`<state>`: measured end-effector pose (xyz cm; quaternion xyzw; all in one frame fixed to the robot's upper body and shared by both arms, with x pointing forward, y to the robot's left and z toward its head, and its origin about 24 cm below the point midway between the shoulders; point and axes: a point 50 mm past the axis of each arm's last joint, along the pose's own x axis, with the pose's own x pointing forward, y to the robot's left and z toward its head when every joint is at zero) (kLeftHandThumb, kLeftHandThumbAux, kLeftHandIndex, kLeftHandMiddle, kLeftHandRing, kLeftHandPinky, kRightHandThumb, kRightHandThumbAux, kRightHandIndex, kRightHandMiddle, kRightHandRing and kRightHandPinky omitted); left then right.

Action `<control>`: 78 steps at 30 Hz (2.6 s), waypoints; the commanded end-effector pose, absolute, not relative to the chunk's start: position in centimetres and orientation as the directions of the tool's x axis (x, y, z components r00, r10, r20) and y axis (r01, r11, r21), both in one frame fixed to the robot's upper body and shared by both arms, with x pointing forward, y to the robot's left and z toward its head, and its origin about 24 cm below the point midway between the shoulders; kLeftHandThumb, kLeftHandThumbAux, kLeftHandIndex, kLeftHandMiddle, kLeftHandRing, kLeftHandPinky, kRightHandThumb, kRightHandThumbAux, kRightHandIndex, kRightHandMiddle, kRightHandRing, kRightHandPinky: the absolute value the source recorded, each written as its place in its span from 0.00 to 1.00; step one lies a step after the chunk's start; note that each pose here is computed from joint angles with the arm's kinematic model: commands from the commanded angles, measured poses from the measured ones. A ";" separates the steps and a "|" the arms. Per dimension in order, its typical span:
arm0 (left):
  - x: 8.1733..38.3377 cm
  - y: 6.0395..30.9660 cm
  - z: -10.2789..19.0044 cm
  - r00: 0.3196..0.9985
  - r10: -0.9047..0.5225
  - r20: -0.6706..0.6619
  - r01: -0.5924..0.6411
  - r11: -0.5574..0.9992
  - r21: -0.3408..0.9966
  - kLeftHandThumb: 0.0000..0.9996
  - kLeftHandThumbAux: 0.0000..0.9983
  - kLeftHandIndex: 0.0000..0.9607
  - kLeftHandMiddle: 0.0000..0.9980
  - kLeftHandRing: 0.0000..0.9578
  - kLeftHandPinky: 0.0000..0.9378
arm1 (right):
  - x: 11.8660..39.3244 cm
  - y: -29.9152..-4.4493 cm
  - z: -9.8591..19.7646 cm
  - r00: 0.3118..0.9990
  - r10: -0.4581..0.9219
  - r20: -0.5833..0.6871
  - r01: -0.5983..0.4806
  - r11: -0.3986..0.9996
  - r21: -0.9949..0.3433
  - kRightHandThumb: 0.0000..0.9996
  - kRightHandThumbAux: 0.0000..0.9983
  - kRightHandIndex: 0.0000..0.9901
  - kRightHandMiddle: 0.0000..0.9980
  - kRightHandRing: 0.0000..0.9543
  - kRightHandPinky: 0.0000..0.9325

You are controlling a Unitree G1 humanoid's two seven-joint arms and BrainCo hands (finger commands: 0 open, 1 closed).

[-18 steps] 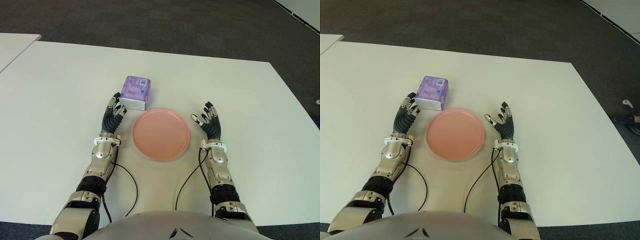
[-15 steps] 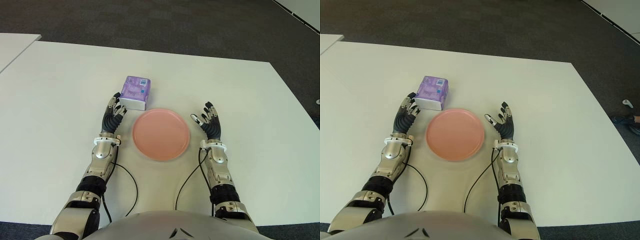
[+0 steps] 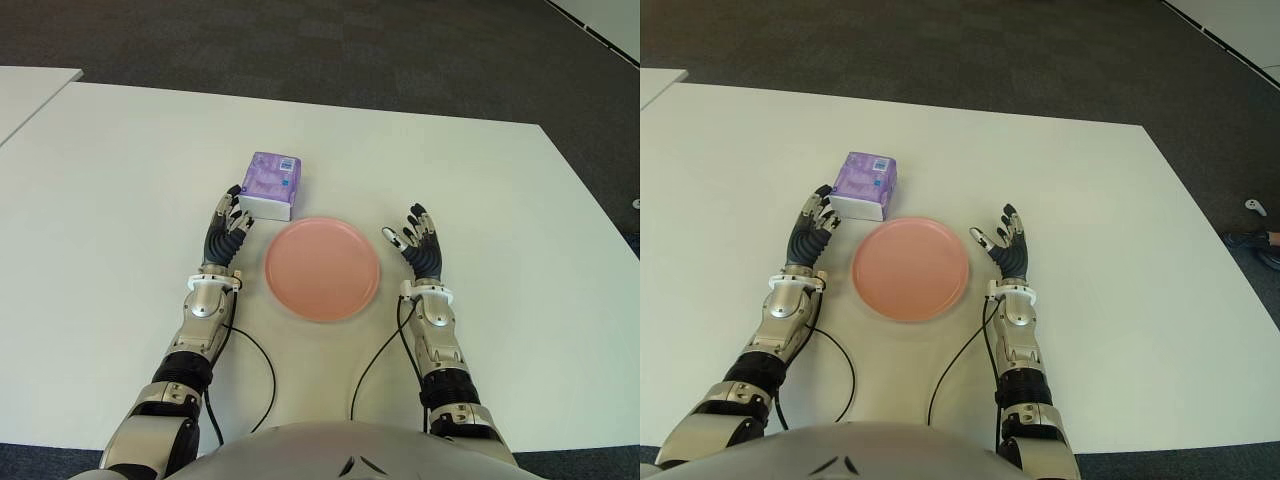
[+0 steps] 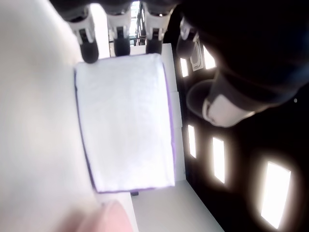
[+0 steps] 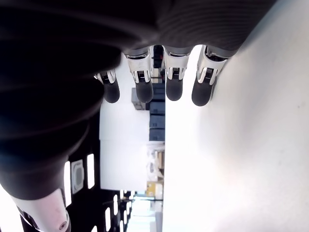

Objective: Put the tissue paper into the plate.

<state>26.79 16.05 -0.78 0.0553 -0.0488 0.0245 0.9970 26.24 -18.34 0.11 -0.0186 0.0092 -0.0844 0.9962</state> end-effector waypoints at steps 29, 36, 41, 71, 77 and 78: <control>26.5 15.8 1.1 0.986 0.071 0.153 -0.084 0.993 0.078 0.00 0.58 0.00 0.00 0.00 0.00 | 25.3 -18.1 -1.9 0.977 -0.178 -0.122 0.175 0.984 -0.035 0.18 0.75 0.05 0.06 0.05 0.09; 25.9 14.8 5.3 0.950 0.144 0.276 -0.150 0.989 0.001 0.00 0.60 0.02 0.00 0.00 0.01 | 25.3 -18.0 -2.0 0.976 -0.176 -0.129 0.174 0.984 -0.025 0.18 0.75 0.05 0.06 0.05 0.09; 25.6 17.1 6.5 0.900 0.194 0.390 -0.248 0.964 0.093 0.02 0.63 0.01 0.00 0.00 0.00 | 25.3 -17.8 -2.0 0.976 -0.174 -0.130 0.172 0.985 -0.024 0.18 0.74 0.04 0.06 0.05 0.08; 30.5 21.4 14.0 0.759 -0.157 0.631 -0.361 0.705 0.610 0.45 0.17 0.00 0.00 0.00 0.00 | 25.6 -17.2 -2.2 0.974 -0.176 -0.140 0.178 0.984 0.000 0.19 0.72 0.05 0.07 0.06 0.09; 31.9 19.7 13.7 0.755 -0.338 0.561 -0.295 0.589 0.752 0.47 0.15 0.00 0.00 0.00 0.00 | 25.7 -17.2 -2.2 0.975 -0.175 -0.136 0.177 0.984 0.000 0.19 0.71 0.05 0.06 0.05 0.08; 32.1 19.6 13.7 0.764 -0.374 0.526 -0.274 0.550 0.789 0.47 0.14 0.00 0.00 0.00 0.00 | 25.7 -17.1 -2.2 0.975 -0.174 -0.136 0.176 0.984 -0.001 0.19 0.71 0.05 0.06 0.05 0.08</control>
